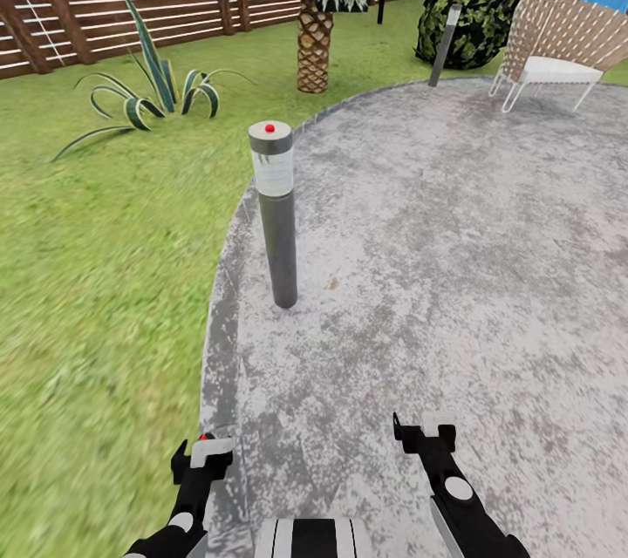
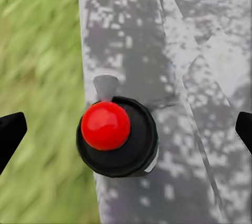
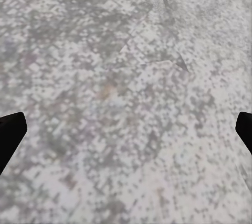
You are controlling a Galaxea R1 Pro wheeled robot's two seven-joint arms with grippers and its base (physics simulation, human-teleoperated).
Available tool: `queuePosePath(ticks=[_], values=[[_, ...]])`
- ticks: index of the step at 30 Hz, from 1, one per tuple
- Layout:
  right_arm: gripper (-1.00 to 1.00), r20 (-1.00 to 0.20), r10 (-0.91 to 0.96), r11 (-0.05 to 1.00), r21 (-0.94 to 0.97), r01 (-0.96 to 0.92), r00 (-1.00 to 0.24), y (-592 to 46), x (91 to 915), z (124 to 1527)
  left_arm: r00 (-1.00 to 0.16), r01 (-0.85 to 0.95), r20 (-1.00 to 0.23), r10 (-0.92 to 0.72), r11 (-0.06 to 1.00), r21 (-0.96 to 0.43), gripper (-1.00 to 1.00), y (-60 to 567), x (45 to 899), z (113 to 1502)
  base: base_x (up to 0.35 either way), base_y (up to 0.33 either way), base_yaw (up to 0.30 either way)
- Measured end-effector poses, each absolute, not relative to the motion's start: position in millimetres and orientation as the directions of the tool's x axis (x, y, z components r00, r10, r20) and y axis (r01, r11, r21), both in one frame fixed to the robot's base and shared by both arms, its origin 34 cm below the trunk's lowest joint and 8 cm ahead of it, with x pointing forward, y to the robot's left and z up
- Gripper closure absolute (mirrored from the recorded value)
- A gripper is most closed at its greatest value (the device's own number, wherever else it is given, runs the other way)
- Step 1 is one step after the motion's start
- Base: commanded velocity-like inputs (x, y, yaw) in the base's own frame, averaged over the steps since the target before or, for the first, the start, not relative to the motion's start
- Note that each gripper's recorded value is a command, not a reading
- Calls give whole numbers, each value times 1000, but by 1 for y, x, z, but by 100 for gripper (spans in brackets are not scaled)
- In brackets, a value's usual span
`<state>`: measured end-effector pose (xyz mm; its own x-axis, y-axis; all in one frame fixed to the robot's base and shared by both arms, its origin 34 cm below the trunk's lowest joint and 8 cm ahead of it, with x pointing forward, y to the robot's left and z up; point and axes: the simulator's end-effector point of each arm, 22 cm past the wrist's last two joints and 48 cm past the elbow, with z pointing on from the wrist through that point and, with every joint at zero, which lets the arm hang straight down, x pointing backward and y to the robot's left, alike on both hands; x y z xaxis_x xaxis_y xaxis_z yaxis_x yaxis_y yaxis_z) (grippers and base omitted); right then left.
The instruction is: Pick up the pesticide atomizer in the garden and spray insectifuge to fully cover both potted plants in the garden.
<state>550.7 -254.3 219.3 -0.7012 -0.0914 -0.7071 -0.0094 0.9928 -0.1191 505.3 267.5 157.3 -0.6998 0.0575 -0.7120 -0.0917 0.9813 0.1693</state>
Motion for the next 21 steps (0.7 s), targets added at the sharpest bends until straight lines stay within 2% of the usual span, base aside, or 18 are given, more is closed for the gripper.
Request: queuePosePath(ticks=[4,10,21], values=[[-100,-707,-91,993,-119,-9,-701,-254,551,219,-700,-92,-712,57,981,169,-100,267,505,157,8,-5,24],[-100,-707,-91,993,-119,-9,-701,-254,551,219,-699,-92,-713,57,981,169,-100,267,506,157,1,-1,150],[-100,-696,-91,993,-119,-11,-713,-254,546,211,-710,-91,-702,56,981,170,-100,268,500,150,0,0,12]])
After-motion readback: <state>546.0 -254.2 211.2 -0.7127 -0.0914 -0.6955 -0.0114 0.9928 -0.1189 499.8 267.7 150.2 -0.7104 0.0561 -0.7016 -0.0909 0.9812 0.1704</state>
